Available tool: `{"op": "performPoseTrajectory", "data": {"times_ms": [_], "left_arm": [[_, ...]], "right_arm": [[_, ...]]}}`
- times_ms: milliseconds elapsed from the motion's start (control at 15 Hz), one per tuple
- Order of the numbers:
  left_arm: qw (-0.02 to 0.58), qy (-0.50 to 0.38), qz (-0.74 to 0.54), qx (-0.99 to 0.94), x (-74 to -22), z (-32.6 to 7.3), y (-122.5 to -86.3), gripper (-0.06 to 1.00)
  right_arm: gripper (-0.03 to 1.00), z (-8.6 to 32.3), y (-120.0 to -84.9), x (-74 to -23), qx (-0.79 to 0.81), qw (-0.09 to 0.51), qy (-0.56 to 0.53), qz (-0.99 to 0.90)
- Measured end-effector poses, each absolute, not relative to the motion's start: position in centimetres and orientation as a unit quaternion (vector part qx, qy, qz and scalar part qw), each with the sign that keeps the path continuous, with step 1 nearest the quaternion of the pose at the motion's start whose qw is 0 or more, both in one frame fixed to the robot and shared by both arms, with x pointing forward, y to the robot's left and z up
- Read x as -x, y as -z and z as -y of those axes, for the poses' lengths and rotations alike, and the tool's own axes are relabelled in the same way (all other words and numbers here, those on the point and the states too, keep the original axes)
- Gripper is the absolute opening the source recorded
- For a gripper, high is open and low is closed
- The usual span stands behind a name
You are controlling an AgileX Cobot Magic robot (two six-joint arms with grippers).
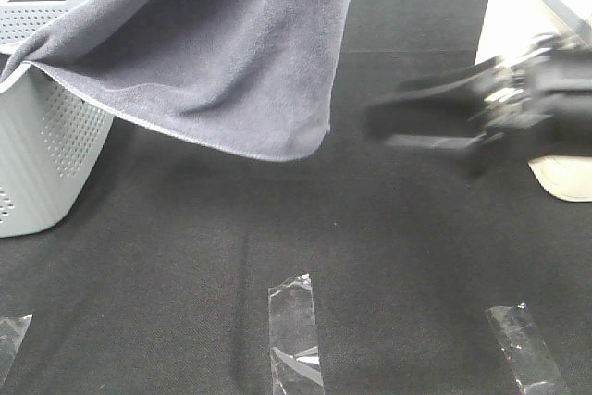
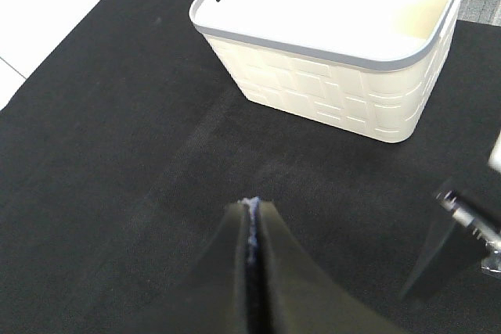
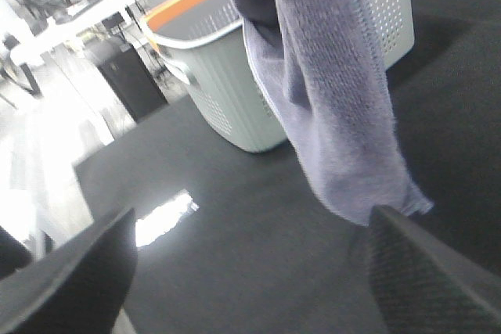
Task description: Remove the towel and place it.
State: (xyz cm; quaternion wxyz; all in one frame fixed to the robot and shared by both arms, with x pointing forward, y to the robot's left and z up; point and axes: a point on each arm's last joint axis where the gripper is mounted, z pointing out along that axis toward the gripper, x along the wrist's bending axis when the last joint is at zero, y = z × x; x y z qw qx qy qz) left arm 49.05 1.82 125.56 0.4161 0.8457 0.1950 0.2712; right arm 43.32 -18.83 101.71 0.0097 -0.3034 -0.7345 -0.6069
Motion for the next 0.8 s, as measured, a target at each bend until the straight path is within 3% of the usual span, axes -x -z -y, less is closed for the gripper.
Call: {"op": "performPoseTrajectory", "data": {"times_ms": [133, 800], "left_arm": [[0.416, -0.271, -0.195, -0.846, -49.0, -1.8, -125.6, 0.00], [0.417, -0.271, -0.195, -0.845, -49.0, -1.8, -125.6, 0.00]], "right_arm": [[0.75, 17.0, -100.3, -44.0, 0.284, -0.008, 0.572, 0.770], [0.75, 13.1, -96.0, -50.5, 0.294, 0.057, 0.542, 0.786]]}}
